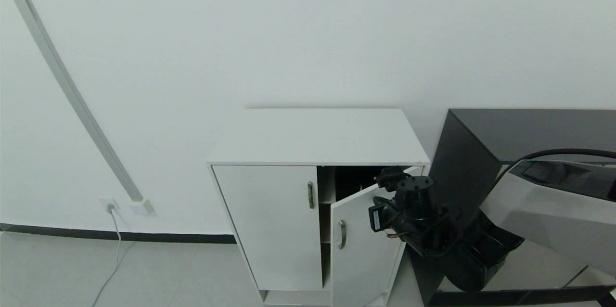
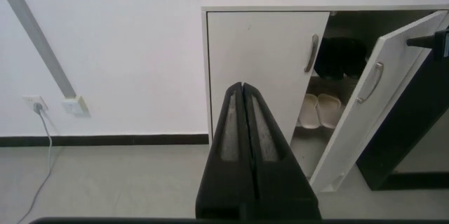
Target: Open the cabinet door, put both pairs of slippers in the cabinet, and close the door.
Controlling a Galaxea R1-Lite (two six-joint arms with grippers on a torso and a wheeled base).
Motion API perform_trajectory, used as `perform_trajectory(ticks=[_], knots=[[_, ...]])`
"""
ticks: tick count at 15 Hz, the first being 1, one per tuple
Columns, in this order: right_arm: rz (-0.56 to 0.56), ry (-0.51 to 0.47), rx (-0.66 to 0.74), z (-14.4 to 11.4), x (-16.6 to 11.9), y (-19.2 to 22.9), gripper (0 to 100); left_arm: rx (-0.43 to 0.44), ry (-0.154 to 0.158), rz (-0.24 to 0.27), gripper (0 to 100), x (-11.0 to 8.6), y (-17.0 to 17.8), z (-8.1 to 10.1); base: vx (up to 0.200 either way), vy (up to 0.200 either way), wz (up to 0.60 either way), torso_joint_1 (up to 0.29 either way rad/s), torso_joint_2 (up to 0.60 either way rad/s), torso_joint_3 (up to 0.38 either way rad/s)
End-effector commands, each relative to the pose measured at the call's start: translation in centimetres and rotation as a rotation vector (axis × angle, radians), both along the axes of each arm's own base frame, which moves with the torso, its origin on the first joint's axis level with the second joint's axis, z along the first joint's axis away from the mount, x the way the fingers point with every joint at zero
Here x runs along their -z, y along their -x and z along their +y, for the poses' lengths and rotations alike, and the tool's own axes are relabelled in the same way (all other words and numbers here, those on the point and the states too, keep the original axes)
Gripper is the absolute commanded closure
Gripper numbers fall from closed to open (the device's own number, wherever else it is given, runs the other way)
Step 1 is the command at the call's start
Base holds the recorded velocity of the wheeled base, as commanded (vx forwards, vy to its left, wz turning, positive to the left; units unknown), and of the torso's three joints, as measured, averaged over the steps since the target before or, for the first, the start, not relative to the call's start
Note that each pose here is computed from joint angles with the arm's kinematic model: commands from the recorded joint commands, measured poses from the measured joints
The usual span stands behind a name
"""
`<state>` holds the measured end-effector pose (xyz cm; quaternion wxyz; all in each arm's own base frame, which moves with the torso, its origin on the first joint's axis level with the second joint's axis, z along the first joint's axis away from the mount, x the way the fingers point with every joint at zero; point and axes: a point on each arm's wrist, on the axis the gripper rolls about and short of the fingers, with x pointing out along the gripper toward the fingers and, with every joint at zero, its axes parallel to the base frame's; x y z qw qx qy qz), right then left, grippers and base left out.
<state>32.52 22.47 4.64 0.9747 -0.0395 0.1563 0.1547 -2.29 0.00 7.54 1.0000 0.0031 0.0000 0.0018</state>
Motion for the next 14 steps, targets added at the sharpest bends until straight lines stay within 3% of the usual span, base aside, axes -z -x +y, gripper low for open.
perform_trajectory(ticks=[1,14], knots=[[-0.002,0.000,0.005,0.2,0.5,-0.7,100,-0.001,0.000,0.002,100,0.0,0.0,0.0,0.000,0.000,0.00,0.000,0.00,0.000],[-0.047,-0.028,0.048,0.3,1.1,-4.0,100,-0.001,0.000,0.000,100,0.0,0.0,0.0,0.000,0.000,0.00,0.000,0.00,0.000]])
